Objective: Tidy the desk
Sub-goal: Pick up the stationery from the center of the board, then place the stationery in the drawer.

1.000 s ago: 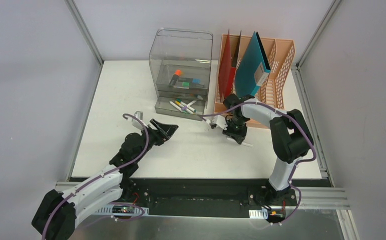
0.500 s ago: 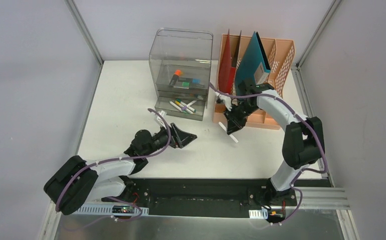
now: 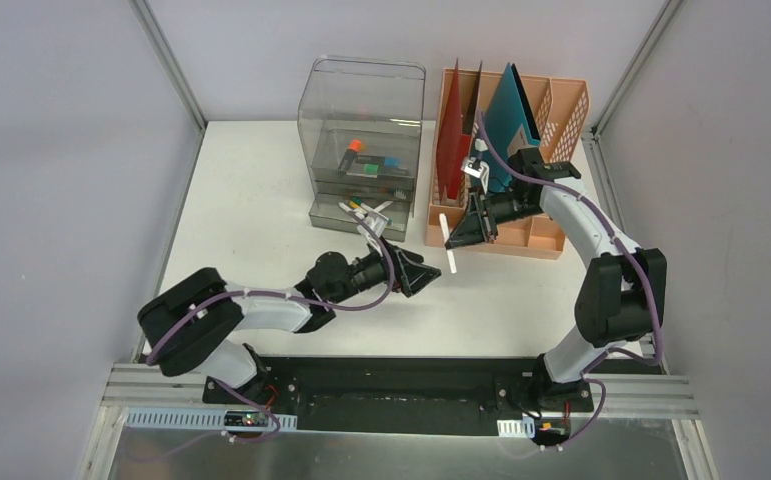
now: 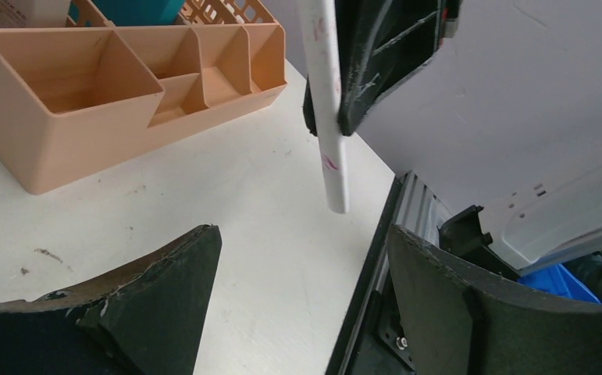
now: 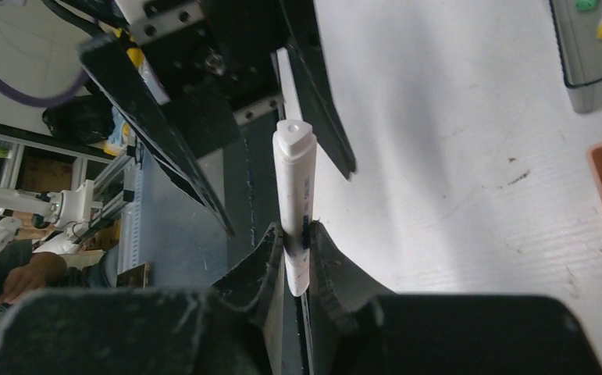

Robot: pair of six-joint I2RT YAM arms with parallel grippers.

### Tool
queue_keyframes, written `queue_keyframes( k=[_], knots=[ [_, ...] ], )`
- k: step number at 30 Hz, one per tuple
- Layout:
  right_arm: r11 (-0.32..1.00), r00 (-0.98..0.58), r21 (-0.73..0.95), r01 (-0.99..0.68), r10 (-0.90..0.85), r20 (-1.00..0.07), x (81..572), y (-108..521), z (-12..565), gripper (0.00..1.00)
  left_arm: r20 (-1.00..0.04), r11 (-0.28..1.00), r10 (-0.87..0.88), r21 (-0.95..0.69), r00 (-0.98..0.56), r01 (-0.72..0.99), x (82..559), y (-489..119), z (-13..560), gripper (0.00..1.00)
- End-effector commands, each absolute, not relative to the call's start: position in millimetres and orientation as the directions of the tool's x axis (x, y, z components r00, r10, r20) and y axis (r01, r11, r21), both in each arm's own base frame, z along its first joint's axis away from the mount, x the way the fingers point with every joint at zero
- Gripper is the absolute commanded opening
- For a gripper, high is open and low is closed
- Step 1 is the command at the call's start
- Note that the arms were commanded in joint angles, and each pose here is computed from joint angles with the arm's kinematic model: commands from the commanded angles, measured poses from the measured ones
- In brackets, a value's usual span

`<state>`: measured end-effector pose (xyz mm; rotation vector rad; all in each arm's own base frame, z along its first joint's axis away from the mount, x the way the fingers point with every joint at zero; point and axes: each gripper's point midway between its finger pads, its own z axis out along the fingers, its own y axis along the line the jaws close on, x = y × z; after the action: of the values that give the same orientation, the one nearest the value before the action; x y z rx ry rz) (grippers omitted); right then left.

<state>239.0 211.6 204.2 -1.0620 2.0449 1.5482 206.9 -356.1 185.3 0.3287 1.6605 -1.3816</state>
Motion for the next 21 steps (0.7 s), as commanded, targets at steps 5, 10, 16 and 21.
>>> queue_keyframes(
  k=[5,10,16,21],
  knots=[
    [0.002,-0.623,0.645,-0.764,-0.258,-0.738,229.1,219.5,242.5,0.00,-0.786,0.302,-0.439,-0.585,-0.435,0.753,224.6,-396.6,217.4,0.76],
    [0.002,-0.622,0.644,-0.765,-0.259,-0.738,229.0,219.3,242.0,0.00,-0.762,0.285,-0.451,-0.616,-0.465,0.734,229.3,-410.1,210.8,0.63],
    [0.007,-0.619,0.641,-0.767,-0.268,-0.738,228.5,218.8,238.9,0.00,-0.735,0.273,-0.461,-0.650,-0.497,0.709,233.3,-417.7,207.5,0.43],
    [0.007,-0.610,0.632,-0.775,-0.272,-0.744,228.1,218.3,238.9,0.00,-0.724,0.282,-0.473,-0.664,-0.502,0.692,235.8,-415.9,206.0,0.18]
  ],
)
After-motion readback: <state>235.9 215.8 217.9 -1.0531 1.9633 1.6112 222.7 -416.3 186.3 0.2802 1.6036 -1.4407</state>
